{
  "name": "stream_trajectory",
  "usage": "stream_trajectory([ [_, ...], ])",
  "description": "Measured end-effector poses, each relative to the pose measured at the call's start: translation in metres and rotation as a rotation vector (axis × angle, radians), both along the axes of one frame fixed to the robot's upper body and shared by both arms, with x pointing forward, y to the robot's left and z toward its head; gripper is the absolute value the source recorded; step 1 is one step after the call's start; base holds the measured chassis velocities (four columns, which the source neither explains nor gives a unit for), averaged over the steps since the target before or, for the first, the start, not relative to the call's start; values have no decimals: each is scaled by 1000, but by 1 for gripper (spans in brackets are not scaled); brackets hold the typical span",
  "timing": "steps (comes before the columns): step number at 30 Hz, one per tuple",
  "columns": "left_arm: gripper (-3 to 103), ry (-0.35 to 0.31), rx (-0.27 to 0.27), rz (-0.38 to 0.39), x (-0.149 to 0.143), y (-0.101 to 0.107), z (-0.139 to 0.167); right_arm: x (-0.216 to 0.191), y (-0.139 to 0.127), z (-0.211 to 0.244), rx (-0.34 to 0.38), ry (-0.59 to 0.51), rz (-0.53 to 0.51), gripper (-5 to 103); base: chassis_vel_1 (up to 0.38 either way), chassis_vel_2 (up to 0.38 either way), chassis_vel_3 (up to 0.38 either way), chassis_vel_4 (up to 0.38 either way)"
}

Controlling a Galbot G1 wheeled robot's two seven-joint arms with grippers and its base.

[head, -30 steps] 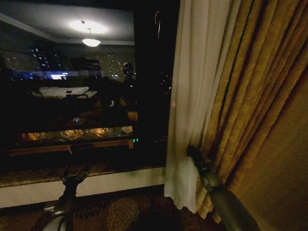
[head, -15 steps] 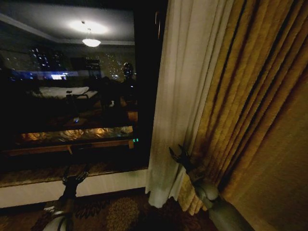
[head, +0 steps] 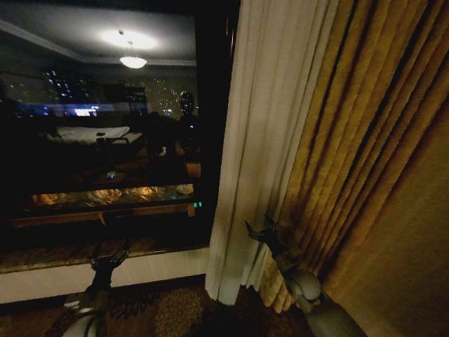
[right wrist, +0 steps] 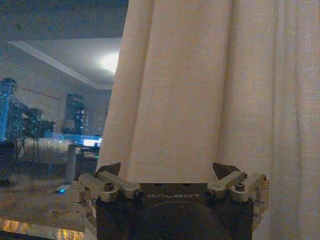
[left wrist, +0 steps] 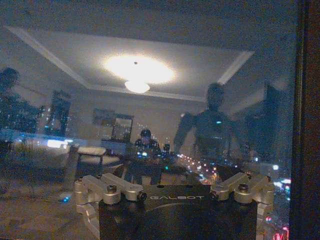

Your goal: Open the curtains by pulling them apart, changing their state from closed to fully open.

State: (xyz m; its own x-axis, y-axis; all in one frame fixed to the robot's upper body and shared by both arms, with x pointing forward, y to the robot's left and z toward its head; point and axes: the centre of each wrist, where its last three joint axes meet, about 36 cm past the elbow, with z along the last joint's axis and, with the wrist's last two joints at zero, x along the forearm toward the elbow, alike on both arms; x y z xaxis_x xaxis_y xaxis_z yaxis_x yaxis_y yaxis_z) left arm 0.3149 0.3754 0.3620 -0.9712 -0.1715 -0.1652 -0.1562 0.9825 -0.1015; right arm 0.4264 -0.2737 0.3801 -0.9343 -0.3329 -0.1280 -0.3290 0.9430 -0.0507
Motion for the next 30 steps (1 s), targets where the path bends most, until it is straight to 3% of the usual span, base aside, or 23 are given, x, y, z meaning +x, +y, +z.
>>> stream_trajectory([
  [20,100,0,0,0,0,0,0,1,0,-1,-1,1,0,100,3,2,-3,-2],
  [30,100,0,0,0,0,0,0,1,0,-1,-1,2,-1,100,122,136,-129,-122],
])
